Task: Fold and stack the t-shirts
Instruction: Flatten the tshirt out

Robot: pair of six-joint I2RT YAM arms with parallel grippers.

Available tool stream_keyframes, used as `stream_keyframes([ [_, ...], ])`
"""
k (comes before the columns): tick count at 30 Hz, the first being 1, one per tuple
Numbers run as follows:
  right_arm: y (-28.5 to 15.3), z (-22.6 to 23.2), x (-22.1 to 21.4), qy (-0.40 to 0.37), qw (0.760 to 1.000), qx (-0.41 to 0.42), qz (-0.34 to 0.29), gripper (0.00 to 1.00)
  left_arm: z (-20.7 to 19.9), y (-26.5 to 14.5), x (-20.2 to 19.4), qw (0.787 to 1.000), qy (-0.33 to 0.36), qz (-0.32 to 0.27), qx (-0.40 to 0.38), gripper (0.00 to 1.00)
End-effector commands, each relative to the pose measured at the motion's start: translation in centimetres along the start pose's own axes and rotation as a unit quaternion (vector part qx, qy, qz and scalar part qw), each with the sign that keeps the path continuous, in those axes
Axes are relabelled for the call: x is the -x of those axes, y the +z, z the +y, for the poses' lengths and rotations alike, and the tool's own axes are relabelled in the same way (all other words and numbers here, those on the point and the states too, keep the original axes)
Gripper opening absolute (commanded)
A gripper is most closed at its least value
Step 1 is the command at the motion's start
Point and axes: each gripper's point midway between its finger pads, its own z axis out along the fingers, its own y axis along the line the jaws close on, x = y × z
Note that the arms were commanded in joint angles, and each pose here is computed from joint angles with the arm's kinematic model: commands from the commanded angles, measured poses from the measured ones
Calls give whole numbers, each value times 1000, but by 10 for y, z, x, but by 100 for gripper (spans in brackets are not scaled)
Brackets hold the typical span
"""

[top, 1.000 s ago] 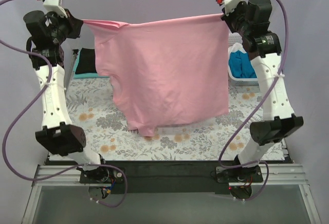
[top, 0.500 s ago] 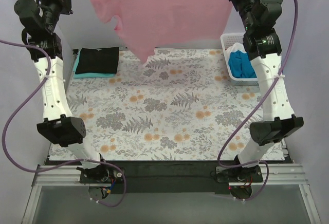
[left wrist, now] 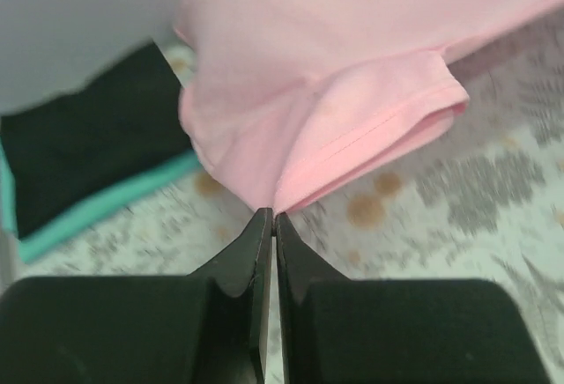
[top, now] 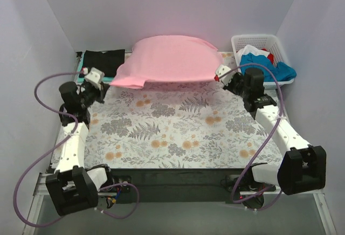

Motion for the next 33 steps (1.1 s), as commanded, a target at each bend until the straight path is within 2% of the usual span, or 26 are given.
stream_keyframes([
  [1,-12,29,-8,-47,998,26,-33,1,-44,-32,-48,994,84,32,-59,0],
  [2,-11,43,-18,-45,998,41,-26,1,-53,-36,-66,993,83,46,-72,0],
  [3,-10,57,-31,-47,997,58,-15,1,-67,-42,-100,991,77,73,-87,0],
  [7,-12,127,-89,-39,989,136,43,1,-101,-67,-171,978,68,148,-133,0],
  [13,-35,174,-129,-30,974,199,99,1,-130,-105,-222,950,98,226,-192,0],
  [16,-53,186,-137,-33,970,214,112,1,-139,-119,-225,939,111,244,-215,0],
  [24,-97,207,-144,-70,959,248,114,1,-144,-135,-196,926,149,243,-247,0],
  [28,-110,210,-145,-78,958,250,115,1,-154,-151,-183,913,151,255,-280,0],
  [33,-107,196,-134,-58,963,236,118,1,-132,-132,-157,924,157,240,-254,0],
])
